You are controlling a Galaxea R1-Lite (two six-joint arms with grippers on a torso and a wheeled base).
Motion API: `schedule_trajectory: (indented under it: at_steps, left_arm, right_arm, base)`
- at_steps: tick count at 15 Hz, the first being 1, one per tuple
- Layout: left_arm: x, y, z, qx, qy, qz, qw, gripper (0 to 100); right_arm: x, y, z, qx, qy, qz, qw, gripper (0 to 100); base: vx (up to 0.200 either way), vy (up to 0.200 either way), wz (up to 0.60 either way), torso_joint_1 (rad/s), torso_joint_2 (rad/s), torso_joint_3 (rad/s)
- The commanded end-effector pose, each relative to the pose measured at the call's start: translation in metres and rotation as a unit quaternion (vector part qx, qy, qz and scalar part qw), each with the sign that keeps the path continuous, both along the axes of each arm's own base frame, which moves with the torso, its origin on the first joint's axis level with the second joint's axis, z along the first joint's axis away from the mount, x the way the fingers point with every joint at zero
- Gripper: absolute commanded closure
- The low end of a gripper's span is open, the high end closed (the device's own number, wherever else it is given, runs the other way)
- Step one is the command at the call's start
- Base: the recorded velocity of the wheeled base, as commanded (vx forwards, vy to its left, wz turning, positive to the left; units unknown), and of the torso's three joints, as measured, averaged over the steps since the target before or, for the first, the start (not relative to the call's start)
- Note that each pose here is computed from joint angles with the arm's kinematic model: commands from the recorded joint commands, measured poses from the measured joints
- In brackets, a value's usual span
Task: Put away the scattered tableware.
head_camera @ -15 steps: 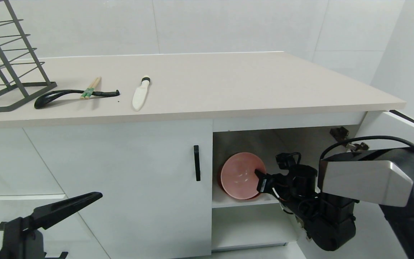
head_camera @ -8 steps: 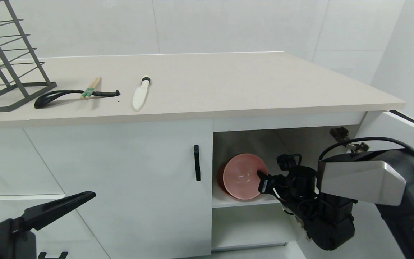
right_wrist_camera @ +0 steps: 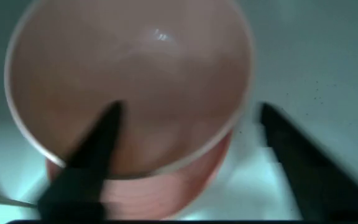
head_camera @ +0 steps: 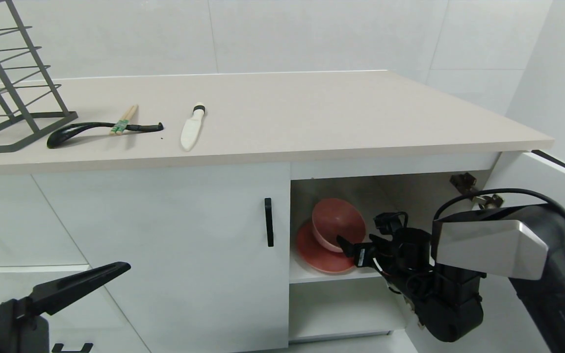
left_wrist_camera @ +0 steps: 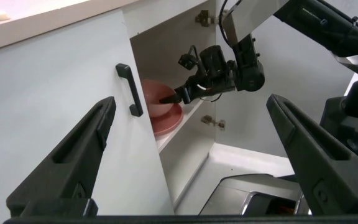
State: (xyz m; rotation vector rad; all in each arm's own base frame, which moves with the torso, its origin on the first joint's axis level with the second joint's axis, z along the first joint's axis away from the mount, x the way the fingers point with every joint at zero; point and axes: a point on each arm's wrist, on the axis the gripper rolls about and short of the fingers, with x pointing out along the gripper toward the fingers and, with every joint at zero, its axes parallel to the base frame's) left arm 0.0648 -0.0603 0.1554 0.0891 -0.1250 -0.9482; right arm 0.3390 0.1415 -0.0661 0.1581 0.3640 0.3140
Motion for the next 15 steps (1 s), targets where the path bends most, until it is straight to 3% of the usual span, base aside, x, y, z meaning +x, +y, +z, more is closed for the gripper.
schedule_trajectory:
  at_steps: [1,9,15]
  left_arm:
    - [0.001,-0.001,-0.001,0.002,0.002,0.000,1.0000,0]
    - [0.000,0.000,0.000,0.001,0.001,0.000,1.0000,0]
    - [0.001,0.000,0.000,0.000,0.003,0.000,1.0000,0]
  right_arm:
    - [0.000,-0.001,-0.005,-0.018,-0.001,0.003,1.000,0]
    - [-0.026,0.013,0.072,0.002,-0.066,0.018,0.998,0]
    - [-0.088,0.002,0.090,-0.024,-0.021,0.050,0.998,0]
  base:
    - [0.000,0.000,0.00,0.000,0.00,0.000]
    - [0.000,0.000,0.00,0.000,0.00,0.000]
    - [0.000,0.000,0.00,0.000,0.00,0.000]
